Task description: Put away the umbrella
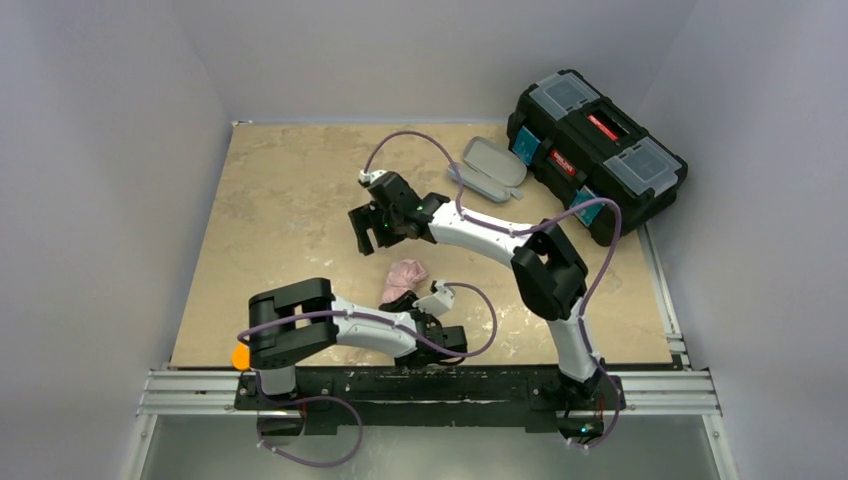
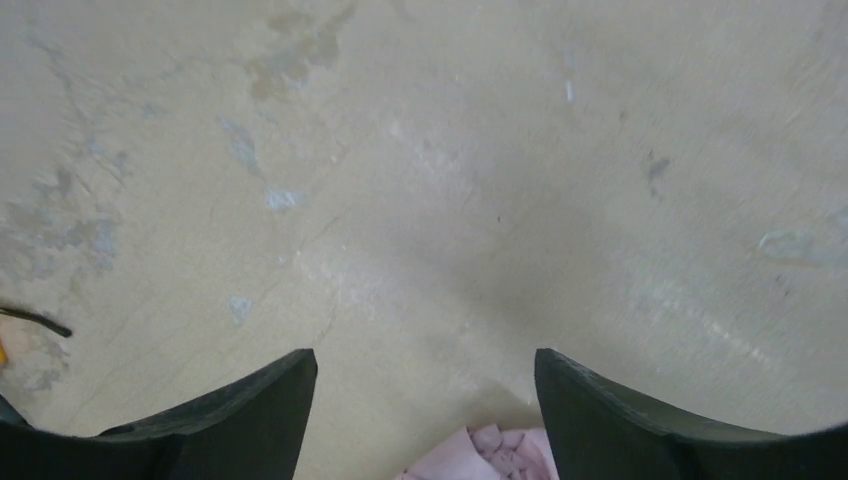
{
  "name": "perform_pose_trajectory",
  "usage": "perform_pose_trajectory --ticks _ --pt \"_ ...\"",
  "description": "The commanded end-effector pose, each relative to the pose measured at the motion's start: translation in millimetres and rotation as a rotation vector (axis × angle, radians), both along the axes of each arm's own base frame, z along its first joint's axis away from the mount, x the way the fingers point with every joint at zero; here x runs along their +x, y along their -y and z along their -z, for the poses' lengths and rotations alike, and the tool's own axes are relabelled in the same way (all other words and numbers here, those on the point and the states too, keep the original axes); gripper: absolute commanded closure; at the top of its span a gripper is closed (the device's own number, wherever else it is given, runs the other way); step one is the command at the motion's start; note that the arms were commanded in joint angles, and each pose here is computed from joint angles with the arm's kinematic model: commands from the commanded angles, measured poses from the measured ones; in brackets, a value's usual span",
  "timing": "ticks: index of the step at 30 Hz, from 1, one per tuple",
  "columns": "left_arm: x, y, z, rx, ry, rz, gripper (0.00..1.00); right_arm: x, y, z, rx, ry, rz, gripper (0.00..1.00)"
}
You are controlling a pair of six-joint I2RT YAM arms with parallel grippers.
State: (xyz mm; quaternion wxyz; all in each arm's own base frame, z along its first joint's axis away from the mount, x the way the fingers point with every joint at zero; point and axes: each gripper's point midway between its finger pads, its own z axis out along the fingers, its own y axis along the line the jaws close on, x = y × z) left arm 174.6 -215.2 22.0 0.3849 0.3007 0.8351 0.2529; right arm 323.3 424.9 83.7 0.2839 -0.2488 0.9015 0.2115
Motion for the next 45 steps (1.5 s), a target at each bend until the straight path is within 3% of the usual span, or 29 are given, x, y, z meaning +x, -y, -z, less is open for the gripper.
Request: perform_pose_trajectory --ticks 1,2,3,8,12,17,20,22,24,25,27,38,45 --pt "-22 35 25 -0.203 -0.181 -0.013 1.00 24 -5 -82 0.170 0.078 0.051 0.11" --pt "-22 35 25 -0.206 -0.184 -0.016 1.00 23 0 -86 0.199 0.053 0.064 0.03" --pt "-21 36 25 -0.210 -0.185 -0.018 1.00 21 6 -90 0.228 0.028 0.077 0.01" --pt "-20 36 24 -0.226 -0.194 -0.035 1.00 5 58 -89 0.353 -0.132 0.218 0.01" --pt "-20 41 19 -0.291 -0.211 -0.040 1.00 -19 99 -60 0.378 -0.243 0.332 0.01" --pt "-19 53 9 -0.436 -0.257 -0.023 1.00 -51 98 -35 0.447 -0.401 0.335 0.01" --pt "-15 62 8 -0.513 -0.303 -0.011 1.00 -53 97 -28 0.468 -0.423 0.356 0.01" --pt "-13 64 6 -0.518 -0.310 0.001 0.69 -50 99 -28 0.468 -0.411 0.367 0.01" --pt "-12 66 2 -0.508 -0.311 0.008 0.45 -47 101 -31 0.472 -0.400 0.380 0.01" --pt "-12 68 0 -0.506 -0.316 0.015 0.35 -46 103 -33 0.475 -0.396 0.388 0.01" --pt "-12 70 -6 -0.511 -0.318 0.025 0.25 -45 106 -34 0.477 -0.393 0.404 0.01" --pt "-10 70 -63 -0.529 -0.335 0.039 0.06 -54 128 -36 0.503 -0.402 0.501 0.01" --pt "-4 52 -108 -0.605 -0.360 0.027 0.02 -61 137 -40 0.491 -0.398 0.514 0.01"
